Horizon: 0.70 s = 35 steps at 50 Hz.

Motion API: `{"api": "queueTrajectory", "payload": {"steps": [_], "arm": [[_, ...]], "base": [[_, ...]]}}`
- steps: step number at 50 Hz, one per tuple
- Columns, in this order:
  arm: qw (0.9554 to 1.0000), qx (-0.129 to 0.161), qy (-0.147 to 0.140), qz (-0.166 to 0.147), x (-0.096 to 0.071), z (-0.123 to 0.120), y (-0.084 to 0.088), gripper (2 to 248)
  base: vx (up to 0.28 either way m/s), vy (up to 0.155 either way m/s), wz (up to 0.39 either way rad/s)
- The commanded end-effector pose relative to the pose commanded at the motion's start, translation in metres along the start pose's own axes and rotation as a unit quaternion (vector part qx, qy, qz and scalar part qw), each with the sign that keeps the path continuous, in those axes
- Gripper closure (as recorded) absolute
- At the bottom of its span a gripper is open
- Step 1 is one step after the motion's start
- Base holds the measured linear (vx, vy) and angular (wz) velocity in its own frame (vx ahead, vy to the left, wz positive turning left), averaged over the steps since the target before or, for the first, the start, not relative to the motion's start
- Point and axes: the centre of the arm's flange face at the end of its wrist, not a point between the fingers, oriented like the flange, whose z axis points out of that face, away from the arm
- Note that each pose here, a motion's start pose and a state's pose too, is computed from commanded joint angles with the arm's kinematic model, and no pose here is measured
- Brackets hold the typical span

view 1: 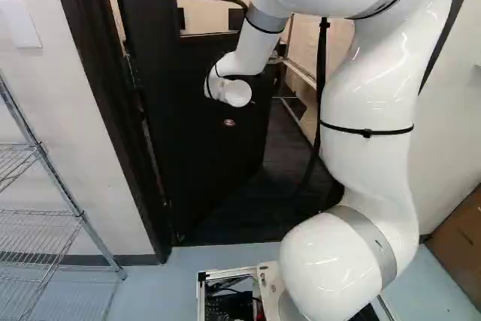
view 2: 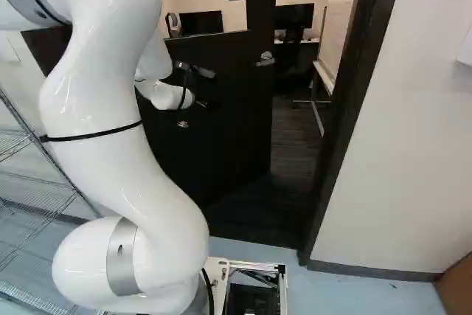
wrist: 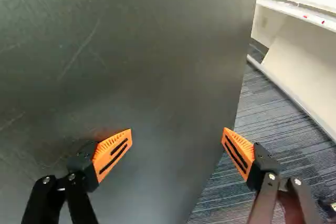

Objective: Open the door and move inside

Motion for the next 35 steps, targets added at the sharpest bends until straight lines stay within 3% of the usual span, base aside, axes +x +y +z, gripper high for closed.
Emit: {"api": "queueTrajectory", "payload": {"steps": [35], "arm": [[1.0000, 0.007, 0.005, 0.000, 0.004, 0.024, -0.017, 3]], "base": [[0.000, 0.000, 0.000]]}}
